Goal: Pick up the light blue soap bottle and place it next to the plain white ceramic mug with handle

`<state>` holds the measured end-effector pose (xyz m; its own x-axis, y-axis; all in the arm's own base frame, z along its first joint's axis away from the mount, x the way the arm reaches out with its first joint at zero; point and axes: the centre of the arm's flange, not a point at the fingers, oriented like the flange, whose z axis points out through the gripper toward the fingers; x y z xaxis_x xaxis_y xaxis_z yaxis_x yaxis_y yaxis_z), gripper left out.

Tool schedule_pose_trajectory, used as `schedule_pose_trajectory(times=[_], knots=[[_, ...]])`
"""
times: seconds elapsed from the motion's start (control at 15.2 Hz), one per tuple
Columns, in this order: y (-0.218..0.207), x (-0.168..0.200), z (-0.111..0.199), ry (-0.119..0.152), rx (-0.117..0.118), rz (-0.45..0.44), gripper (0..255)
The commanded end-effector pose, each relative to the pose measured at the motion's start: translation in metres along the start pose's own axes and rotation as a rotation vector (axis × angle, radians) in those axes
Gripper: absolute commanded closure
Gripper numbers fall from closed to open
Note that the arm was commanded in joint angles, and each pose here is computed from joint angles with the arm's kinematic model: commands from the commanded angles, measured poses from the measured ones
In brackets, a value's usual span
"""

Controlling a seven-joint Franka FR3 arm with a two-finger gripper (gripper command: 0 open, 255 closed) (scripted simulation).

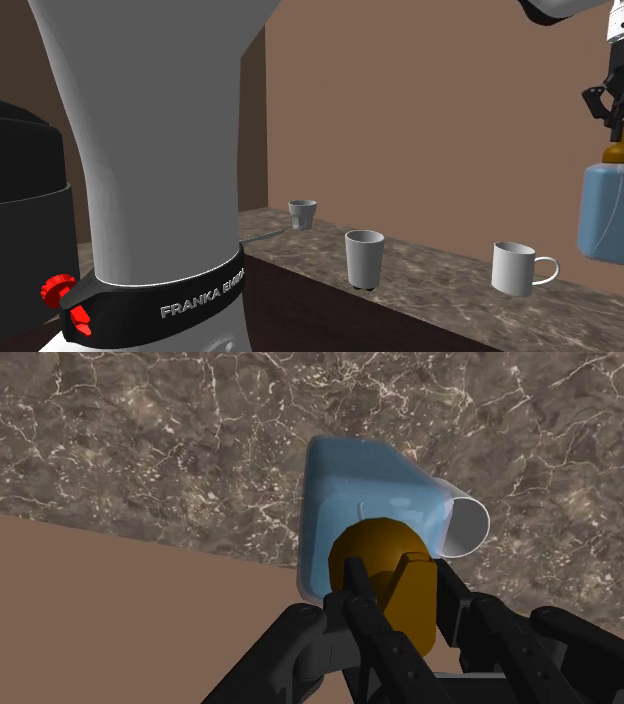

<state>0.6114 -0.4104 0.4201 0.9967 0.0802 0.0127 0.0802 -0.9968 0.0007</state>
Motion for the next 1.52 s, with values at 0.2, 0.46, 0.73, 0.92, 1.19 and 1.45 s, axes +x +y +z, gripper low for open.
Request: schedule_pose_trajectory(times=[0.2,0.46,0.73,0.92,1.19,1.45], knots=[[0.000,-0.001,0.027,0.001,-0.001,0.000,255],[0.000,-0.001,0.048,0.001,-0.001,0.000,255],[0.000,-0.001,0.069,0.001,-0.001,0.000,255],[0.000,-0.001,0.085,0.001,-0.001,0.000,255],[0.000,-0.002,0.106,0.001,-0.001,0.000,255],[0.000,-0.002,0.122,0.001,-0.001,0.000,255]])
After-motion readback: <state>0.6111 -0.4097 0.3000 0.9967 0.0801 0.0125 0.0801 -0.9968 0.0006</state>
